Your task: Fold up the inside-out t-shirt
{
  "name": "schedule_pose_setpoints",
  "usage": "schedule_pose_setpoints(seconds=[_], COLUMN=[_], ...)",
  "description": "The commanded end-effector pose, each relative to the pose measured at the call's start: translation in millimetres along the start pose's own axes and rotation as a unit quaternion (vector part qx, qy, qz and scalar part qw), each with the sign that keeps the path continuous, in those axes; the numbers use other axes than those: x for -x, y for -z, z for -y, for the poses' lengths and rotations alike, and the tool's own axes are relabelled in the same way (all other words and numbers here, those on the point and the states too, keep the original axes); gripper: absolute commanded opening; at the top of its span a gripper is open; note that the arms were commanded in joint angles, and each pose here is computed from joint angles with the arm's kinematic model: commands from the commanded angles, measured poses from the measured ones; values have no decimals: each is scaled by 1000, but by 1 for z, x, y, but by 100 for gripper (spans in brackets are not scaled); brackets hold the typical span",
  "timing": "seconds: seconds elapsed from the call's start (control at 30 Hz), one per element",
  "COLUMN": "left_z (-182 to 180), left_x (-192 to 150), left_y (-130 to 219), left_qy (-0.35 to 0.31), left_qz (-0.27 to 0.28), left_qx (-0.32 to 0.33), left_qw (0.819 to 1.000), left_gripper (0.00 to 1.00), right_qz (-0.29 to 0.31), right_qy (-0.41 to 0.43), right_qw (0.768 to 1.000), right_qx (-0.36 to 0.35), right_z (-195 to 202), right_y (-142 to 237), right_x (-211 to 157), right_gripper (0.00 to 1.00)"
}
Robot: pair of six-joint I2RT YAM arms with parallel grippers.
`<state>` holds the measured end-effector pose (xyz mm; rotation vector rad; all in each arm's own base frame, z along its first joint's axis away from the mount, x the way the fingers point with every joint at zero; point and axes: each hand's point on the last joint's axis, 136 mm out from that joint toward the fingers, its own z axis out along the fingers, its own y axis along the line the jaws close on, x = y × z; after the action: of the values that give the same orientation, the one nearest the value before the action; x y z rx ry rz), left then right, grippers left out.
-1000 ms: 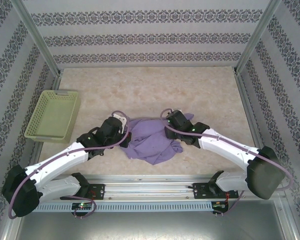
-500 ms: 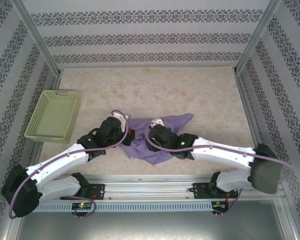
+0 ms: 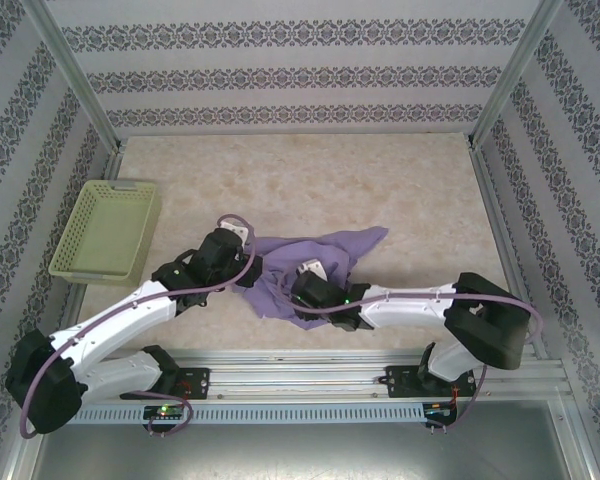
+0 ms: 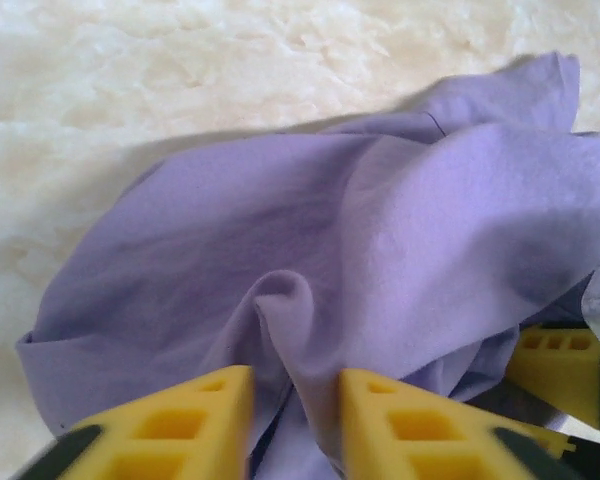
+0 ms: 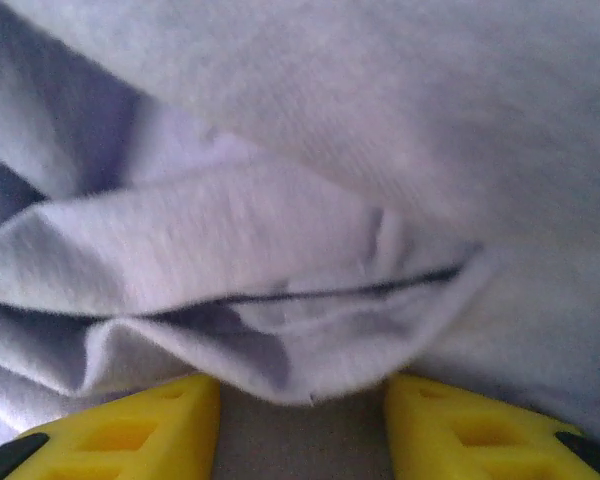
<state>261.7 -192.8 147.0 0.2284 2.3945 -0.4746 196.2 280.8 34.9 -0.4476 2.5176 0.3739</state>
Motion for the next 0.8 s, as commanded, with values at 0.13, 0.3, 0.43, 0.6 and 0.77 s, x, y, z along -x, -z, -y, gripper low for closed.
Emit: schedule_pose_setpoints(seconds=[0.13,0.3,0.43,0.6,0.77], left_z=[39,18,-1,-4,-10], left_x=[-8,-9,-7,0,-1], left_y=[4,-9,-15,-14,-17], left_qy=[-116,-100,-61,-31,-18], left_qz=[-30,-30,-21,-2,-8], left_qx=[-18,44,67,50,53], left_qw=[993,994,996,998,998], left_gripper=[53,51,40,40,40], right_qz=[96,137,150,130,120], right_qy=[-54,-45,-36,-27,-4], right_qw=[993,986,983,986,988], right_qx=[47,81,99,99,98], right_z=[-14,-27,-37,-45,-61], right_y=[21,44,51,34,24], right_x=[26,50,65,72,85], right_gripper=[48,48,50,49,49])
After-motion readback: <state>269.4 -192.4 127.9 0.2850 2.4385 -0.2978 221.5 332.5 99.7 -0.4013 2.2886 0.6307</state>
